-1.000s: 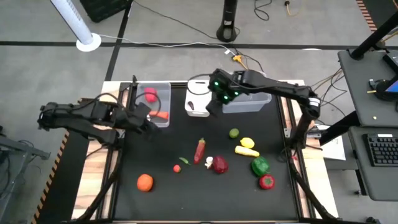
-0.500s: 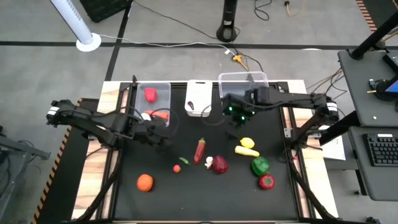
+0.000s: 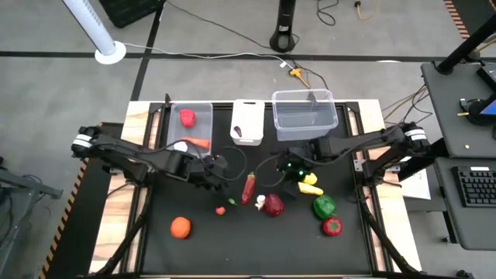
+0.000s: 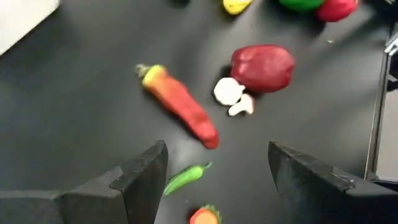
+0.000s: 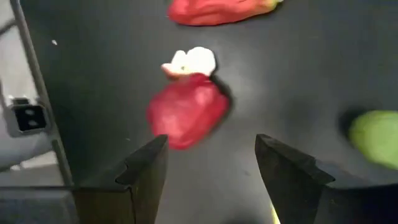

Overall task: Sort produce into baskets
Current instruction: Put the red apple into the right transparent bin

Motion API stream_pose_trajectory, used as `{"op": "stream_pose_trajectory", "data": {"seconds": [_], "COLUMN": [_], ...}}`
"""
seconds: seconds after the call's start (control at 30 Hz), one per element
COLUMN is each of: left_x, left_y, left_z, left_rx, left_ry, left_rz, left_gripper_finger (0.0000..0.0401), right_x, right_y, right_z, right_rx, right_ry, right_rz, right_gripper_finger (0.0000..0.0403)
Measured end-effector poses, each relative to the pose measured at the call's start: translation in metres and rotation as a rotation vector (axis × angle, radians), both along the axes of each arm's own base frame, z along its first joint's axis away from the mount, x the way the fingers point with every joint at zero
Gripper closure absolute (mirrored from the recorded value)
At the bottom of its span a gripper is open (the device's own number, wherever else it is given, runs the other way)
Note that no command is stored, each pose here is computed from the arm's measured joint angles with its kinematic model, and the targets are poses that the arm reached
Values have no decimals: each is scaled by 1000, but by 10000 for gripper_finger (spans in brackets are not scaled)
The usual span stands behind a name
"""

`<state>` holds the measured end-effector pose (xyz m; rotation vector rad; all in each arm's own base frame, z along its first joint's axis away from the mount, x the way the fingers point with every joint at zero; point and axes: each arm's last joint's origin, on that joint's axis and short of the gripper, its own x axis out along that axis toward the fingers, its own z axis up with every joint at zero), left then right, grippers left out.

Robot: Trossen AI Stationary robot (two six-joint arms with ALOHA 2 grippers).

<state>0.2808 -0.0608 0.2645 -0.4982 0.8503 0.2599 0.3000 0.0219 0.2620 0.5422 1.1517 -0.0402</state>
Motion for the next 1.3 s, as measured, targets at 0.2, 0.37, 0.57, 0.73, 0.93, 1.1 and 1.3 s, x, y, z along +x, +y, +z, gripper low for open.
{"op": "stream_pose_trajectory", "data": {"seconds": [0.2, 0.37, 0.57, 0.73, 0.93, 1.1, 1.3], "left_x": [9, 8, -4, -24, -54, -79, -94], "left_y": [-2, -2, 3, 11, 21, 28, 32], "left_z": [-13, -12, 7, 31, 59, 76, 87], "left_rx": [10, 37, 84, 153, 218, 238, 268], "left_ry": [32, 35, -20, -96, -182, -245, -296], "left_rz": [-9, -36, -68, -58, -7, 30, 47], "left_gripper_finger": [143, 143, 143, 143, 143, 143, 143], "right_x": [0, 5, 21, 38, 54, 62, 67], "right_y": [10, 11, 22, 32, 37, 41, 47], "right_z": [-2, -9, -28, -35, -46, -53, -62], "right_rx": [101, 145, 190, 199, 171, 145, 127], "right_ry": [36, 97, 208, 235, 320, 379, 426], "right_rz": [-110, -241, -365, -390, -403, -394, -380], "right_gripper_finger": [148, 103, 88, 101, 108, 104, 106]}}
